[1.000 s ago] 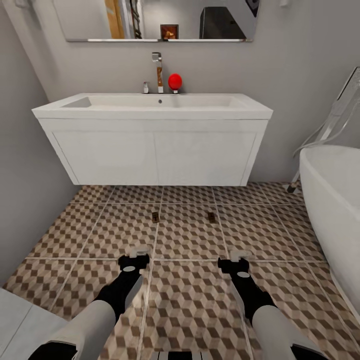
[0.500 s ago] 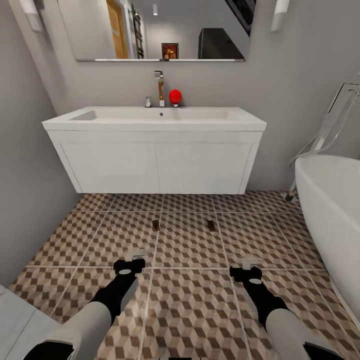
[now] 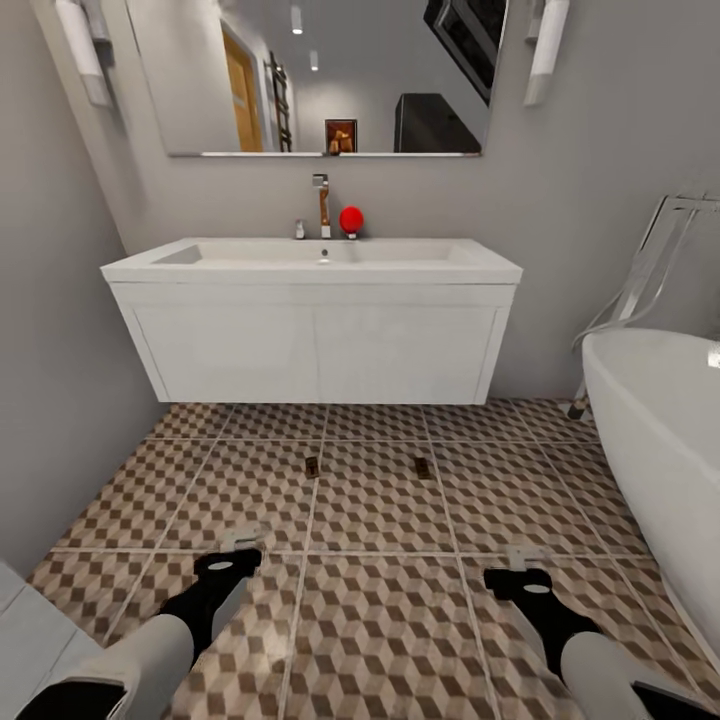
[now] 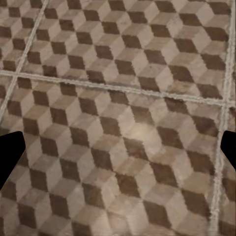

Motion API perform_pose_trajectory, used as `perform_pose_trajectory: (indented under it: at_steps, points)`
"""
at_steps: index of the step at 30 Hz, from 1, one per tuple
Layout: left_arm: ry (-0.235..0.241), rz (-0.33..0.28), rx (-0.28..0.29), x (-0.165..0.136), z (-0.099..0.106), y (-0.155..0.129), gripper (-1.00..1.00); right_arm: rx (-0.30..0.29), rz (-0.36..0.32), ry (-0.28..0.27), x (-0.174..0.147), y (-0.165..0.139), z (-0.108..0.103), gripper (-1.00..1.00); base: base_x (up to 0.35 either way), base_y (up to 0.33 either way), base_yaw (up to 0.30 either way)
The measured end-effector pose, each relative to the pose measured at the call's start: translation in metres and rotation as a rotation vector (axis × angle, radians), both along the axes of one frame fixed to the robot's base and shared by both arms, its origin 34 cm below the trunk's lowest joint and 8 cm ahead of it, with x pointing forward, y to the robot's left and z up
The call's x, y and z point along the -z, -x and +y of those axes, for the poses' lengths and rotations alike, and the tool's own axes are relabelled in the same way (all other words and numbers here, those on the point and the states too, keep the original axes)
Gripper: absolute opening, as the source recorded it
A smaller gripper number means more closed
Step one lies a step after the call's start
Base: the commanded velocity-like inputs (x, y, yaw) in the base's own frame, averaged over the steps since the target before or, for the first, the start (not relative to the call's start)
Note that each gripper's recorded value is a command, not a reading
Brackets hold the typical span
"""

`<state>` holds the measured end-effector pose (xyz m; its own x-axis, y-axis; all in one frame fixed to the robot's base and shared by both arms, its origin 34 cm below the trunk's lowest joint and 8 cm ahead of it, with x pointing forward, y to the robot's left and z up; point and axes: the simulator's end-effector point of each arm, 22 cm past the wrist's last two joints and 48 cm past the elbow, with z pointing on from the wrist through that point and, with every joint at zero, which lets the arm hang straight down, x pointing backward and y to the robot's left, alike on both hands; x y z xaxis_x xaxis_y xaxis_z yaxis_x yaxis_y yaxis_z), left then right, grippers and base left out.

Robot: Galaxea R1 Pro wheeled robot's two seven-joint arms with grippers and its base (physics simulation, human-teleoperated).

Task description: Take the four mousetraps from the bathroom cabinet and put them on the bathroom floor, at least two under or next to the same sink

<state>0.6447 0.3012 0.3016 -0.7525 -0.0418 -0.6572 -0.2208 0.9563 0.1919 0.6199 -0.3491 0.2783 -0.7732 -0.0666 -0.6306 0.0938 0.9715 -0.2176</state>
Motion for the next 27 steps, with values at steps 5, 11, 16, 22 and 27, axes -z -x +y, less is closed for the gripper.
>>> perform_pose_trajectory:
  at_steps: [5,11,16,22,27]
  points:
    - [-0.003,0.040,-0.045,0.010,0.023,0.022,1.00,0.002,0.040,0.000,0.007,0.018,-0.007,1.00,0.000,0.000,0.000]
    - [-0.007,0.064,-0.071,0.016,0.035,0.044,1.00,0.004,0.072,-0.005,0.011,0.037,-0.008,1.00,0.000,0.000,0.000]
    - [-0.013,0.058,-0.086,0.017,0.042,0.057,1.00,0.010,0.099,-0.003,0.015,0.054,-0.016,1.00,0.000,0.000,0.000]
    - [-0.020,0.036,-0.095,0.009,0.049,0.060,1.00,0.016,0.112,-0.001,0.015,0.068,-0.022,1.00,0.000,0.000,0.000]
    - [-0.025,0.018,-0.102,0.000,0.055,0.060,1.00,0.018,0.111,0.003,0.014,0.079,-0.027,1.00,0.000,0.000,0.000]
